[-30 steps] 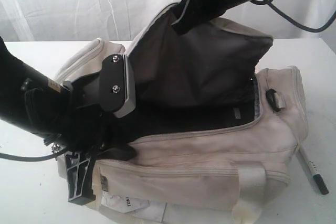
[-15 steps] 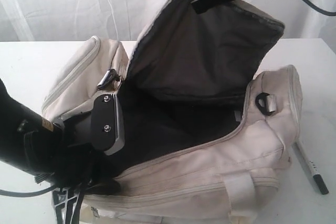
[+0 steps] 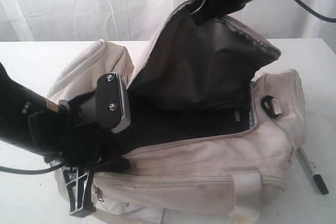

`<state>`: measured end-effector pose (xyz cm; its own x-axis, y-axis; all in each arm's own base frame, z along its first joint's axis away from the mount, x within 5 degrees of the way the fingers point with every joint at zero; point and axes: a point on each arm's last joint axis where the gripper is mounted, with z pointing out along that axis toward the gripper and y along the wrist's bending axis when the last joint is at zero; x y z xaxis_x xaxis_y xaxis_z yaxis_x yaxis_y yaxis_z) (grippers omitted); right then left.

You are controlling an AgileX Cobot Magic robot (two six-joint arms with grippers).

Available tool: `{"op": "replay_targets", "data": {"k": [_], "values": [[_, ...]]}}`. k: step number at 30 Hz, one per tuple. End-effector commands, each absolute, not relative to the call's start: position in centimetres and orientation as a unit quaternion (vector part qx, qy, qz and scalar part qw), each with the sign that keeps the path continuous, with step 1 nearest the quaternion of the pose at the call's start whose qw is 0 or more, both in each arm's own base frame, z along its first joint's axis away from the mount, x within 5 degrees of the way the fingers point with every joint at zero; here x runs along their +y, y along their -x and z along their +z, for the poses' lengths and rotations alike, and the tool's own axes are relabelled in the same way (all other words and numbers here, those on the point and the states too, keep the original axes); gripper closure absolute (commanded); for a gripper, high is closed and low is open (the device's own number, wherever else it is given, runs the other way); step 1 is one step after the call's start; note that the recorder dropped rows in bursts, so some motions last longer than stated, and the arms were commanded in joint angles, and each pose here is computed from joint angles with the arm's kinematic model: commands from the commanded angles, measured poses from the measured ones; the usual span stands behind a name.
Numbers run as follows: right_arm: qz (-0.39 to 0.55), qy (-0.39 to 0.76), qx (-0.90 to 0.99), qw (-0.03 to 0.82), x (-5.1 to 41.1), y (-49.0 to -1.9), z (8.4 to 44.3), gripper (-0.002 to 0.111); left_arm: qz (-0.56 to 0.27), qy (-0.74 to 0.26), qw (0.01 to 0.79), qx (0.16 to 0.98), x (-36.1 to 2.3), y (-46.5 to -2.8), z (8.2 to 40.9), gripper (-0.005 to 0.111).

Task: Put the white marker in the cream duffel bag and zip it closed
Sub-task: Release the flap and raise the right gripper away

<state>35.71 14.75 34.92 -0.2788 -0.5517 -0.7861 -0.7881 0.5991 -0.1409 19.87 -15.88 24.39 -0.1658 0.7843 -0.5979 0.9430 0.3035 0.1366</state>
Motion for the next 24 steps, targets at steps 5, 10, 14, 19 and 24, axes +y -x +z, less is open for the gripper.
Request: {"op": "replay_targets", "data": {"k": [5,10,14,19,24], "values": [[0.19,0.441,0.804,0.351,14.7,-34.1,34.7,0.067,-0.145,-0.568,0.305,0.751,-16.3,-20.0,25.3,0.07],[0.201,0.463,0.797,0.331,14.4,-32.2,36.1,0.058,-0.147,-0.566,0.306,0.751,-16.3,-20.0,25.3,0.07],[0.188,0.466,0.794,0.341,13.8,-30.8,37.8,0.057,-0.147,-0.566,0.306,0.751,-16.3,-20.0,25.3,0.07],[0.158,0.466,0.805,0.331,12.9,-29.6,38.7,0.057,-0.144,-0.564,0.312,0.751,-16.3,-20.2,25.3,0.07],[0.113,0.45,0.835,0.297,11.8,-29.2,37.5,0.057,-0.14,-0.561,0.322,0.75,-16.4,-20.4,25.7,0.07]]}}
